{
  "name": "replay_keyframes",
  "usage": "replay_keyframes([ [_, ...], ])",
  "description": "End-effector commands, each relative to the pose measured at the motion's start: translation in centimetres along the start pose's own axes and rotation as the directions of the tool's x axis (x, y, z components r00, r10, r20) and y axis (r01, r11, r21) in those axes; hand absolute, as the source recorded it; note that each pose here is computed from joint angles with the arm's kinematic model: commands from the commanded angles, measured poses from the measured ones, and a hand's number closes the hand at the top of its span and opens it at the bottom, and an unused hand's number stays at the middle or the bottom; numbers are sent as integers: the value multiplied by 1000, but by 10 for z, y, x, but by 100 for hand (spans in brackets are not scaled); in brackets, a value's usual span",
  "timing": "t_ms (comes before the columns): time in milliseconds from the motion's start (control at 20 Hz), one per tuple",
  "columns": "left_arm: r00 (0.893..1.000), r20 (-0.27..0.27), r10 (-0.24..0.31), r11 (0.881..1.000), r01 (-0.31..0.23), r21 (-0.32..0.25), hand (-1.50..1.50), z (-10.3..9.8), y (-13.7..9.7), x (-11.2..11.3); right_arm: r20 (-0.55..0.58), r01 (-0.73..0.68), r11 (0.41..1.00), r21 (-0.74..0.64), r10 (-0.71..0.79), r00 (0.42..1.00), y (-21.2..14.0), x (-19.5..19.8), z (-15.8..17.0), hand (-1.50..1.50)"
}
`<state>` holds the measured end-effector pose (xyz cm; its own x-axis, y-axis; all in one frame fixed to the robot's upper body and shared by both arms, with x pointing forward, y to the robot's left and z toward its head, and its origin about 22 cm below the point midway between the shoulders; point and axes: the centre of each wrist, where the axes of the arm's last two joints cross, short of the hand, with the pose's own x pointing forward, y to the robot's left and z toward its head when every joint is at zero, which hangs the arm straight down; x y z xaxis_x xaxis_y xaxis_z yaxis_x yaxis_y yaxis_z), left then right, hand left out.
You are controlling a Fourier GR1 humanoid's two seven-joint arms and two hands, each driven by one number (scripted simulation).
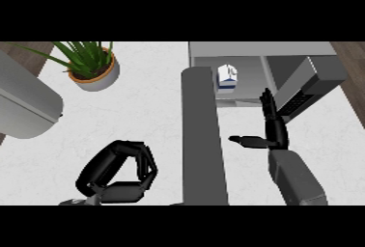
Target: Pick up the milk, place it into the microwave and close the microwave
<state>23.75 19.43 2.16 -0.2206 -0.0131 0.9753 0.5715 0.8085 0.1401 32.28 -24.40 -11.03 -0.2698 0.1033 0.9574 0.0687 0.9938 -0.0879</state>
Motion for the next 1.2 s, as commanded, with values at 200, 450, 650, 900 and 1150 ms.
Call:
replay_keyframes([
  [200,993,-84,-87,977,69,-201,150,-30,-34,-24,29,-8,999,33,7,1000,-28,-4,49,-150],
  [450,989,-118,-93,969,63,-241,150,-51,-52,-39,54,-24,999,29,23,998,-37,17,74,-150],
  [650,989,-135,-58,950,13,-313,150,-47,-83,-61,85,0,1000,7,-1,996,-50,53,65,-150],
  [900,988,-98,-116,917,68,-393,150,-56,-121,-61,103,12,1000,0,-12,995,-67,76,122,-150],
  [1150,986,-99,-133,936,92,-340,150,-59,-154,-71,146,58,998,11,-59,988,-80,109,117,-150],
])
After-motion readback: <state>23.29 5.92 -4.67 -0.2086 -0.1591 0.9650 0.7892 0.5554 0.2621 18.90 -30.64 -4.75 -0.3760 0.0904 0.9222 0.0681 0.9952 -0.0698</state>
